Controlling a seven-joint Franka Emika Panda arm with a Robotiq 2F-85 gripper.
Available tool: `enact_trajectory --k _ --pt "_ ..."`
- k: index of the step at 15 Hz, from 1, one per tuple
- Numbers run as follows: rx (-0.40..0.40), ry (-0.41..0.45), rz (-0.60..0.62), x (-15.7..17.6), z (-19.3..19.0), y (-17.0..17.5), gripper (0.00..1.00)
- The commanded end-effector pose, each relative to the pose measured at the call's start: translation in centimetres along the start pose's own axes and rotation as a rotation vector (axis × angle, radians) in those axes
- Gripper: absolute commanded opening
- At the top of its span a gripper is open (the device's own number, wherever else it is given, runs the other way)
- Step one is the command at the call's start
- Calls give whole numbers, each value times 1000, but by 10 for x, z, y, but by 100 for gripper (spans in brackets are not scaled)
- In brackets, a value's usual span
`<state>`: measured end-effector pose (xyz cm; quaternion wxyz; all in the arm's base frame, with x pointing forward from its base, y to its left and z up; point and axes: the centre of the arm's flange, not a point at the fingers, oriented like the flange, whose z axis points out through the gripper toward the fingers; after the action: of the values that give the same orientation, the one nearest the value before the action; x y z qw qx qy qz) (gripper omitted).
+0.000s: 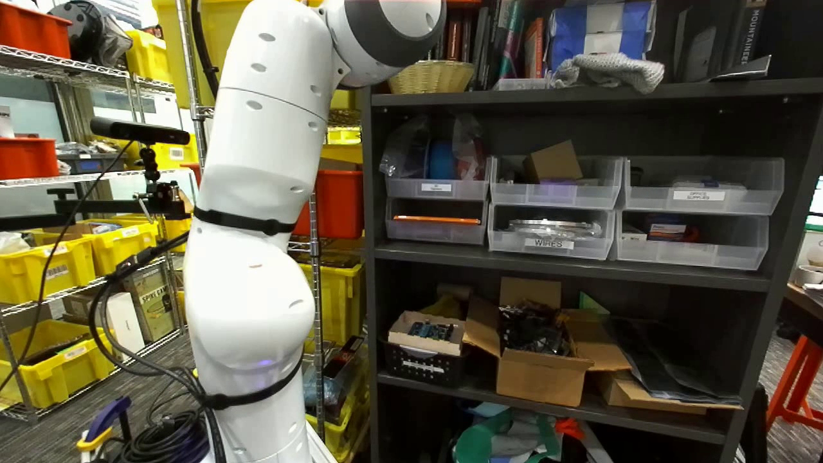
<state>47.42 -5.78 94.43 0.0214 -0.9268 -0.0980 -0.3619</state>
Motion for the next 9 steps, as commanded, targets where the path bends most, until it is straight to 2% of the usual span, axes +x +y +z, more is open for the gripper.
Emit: enact_trajectory --k 1,9 --pt "-9 -16 -5 57 -29 14 56" --pt "9 -55 -145 56 -29 17 56"
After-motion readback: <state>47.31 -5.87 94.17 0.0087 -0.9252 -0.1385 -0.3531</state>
